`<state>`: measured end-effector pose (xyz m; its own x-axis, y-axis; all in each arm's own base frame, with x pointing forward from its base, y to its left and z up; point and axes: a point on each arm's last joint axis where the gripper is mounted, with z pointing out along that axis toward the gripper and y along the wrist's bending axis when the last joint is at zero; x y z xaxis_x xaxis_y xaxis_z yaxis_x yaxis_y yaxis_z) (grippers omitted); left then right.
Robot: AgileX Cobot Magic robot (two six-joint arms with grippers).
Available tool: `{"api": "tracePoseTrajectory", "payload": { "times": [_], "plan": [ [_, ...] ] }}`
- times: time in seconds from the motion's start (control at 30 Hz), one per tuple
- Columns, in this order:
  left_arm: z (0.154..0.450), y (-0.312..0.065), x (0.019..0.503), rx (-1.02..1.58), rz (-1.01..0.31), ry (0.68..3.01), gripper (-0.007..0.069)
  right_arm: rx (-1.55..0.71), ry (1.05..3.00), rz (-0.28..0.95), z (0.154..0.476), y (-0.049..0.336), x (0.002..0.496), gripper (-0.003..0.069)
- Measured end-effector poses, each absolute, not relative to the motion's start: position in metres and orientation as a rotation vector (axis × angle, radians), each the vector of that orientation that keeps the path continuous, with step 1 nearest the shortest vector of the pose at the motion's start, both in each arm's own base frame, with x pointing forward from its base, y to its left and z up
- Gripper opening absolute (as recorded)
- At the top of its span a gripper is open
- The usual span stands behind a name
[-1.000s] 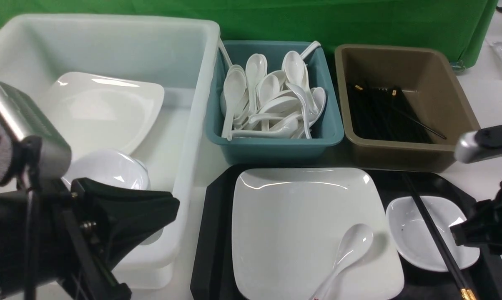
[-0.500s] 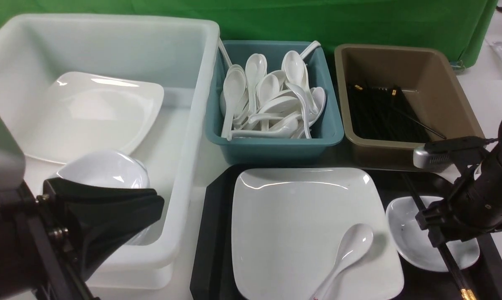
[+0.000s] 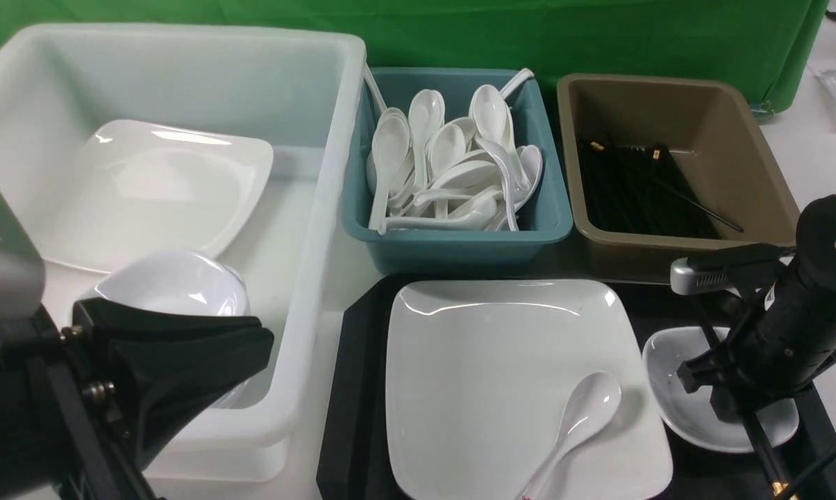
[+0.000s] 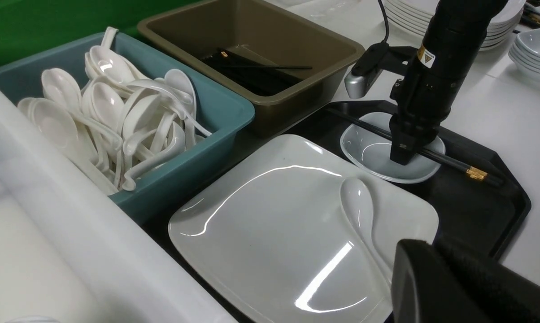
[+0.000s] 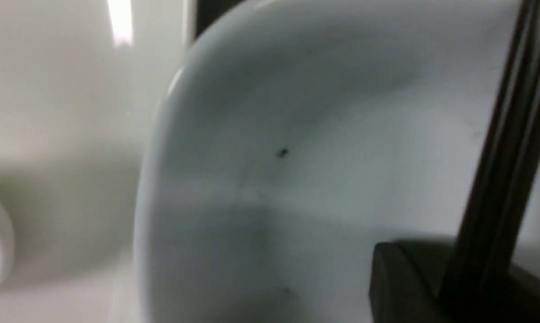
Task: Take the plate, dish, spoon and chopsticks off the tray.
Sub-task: Use the right arm to grab a pair of chopsticks from the plate, then use the right arm to put the chopsticks into the small storage box on the right
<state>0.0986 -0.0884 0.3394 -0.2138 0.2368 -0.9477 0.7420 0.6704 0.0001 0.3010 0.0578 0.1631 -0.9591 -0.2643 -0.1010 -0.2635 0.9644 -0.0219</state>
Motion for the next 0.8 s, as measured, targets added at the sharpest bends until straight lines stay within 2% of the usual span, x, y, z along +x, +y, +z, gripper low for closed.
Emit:
{"api": "tracePoseTrajectory", "payload": {
  "times": [0.03,0.23,0.37,0.5,0.63,0.7,0.8],
  "plan": [
    [0.339,-0.088,0.099,0.787,-0.565,1.77,0.0017,-0.428,3.023,-0.014,0.163,0.058,0.3,0.012],
    [0.339,-0.088,0.099,0.796,-0.553,1.77,0.0017,-0.495,3.047,-0.009,0.171,0.057,0.293,0.0121],
    [0.339,-0.088,0.099,0.797,-0.541,1.764,0.0017,-0.569,2.983,0.093,0.201,0.065,0.284,0.0121],
    [0.345,-0.086,0.104,0.734,-0.509,1.707,0.0017,-0.623,2.767,0.225,0.249,0.082,0.292,0.0121],
    [0.357,-0.081,0.111,0.635,-0.446,1.593,0.0017,-0.535,2.544,0.23,0.29,0.086,0.33,0.0121],
    [0.363,-0.078,0.114,0.591,-0.415,1.542,0.0017,-0.439,2.431,0.218,0.307,0.083,0.364,0.0121],
    [0.365,-0.077,0.115,0.571,-0.398,1.516,0.0017,-0.365,2.342,0.209,0.315,0.081,0.398,0.0121]
  ]
}}
